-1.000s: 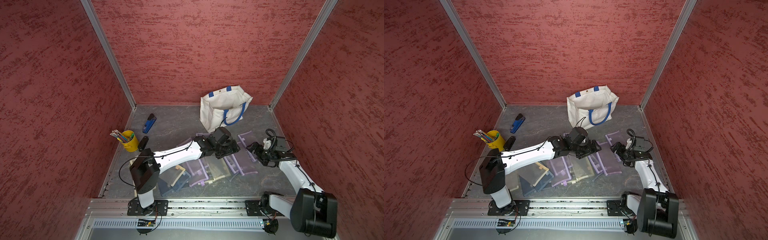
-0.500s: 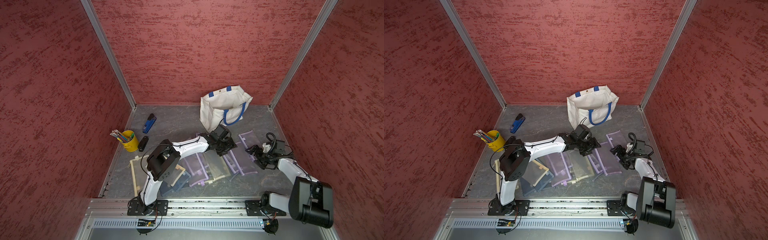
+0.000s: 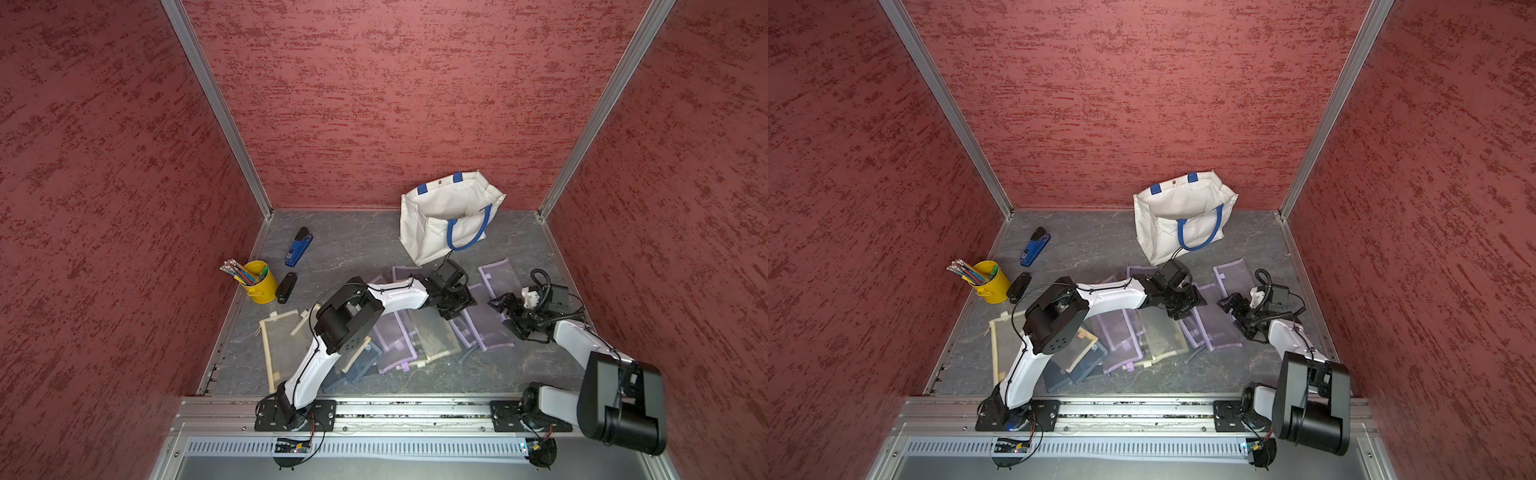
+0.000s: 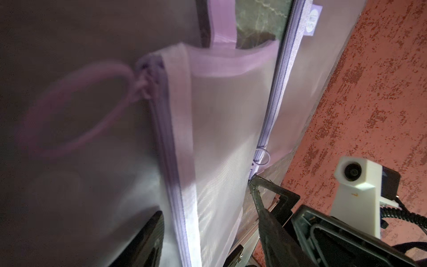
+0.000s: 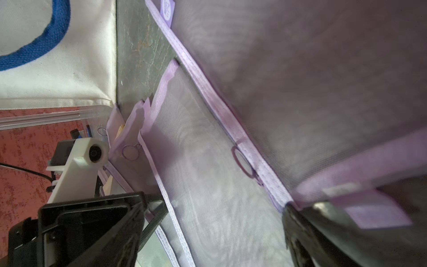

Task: Put the pencil pouch into the canvas bag
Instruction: Pick up the pencil pouch.

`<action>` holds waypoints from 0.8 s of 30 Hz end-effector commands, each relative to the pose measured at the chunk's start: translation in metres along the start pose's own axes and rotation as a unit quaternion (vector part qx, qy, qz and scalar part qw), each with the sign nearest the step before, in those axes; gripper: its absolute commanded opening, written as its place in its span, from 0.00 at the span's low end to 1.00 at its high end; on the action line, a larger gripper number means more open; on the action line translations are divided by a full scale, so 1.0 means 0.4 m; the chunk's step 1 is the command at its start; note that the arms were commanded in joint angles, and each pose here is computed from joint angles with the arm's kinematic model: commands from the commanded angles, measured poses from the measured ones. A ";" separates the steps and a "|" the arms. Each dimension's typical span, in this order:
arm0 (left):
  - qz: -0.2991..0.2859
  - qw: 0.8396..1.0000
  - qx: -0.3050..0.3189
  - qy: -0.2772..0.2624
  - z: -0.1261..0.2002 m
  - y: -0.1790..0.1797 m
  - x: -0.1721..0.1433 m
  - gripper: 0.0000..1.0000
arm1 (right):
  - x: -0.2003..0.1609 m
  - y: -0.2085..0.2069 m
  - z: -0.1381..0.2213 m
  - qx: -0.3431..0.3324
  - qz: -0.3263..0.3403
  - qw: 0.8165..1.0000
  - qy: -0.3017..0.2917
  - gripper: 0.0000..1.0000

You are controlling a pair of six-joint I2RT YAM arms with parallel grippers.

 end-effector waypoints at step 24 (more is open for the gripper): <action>-0.110 0.982 -0.119 -0.097 0.375 -0.024 0.004 0.00 | -0.005 0.192 0.108 0.133 0.118 0.984 0.006 0.91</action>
Point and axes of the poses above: each gripper's point midway between its finger pads, its own z axis back along the fingers, its own y axis along the line the jaws close on, x = y × z, the point moved 9 cm from there along z, back along the fingers, and after that the axes turned 7 degrees about z, right-handed, at the moved point
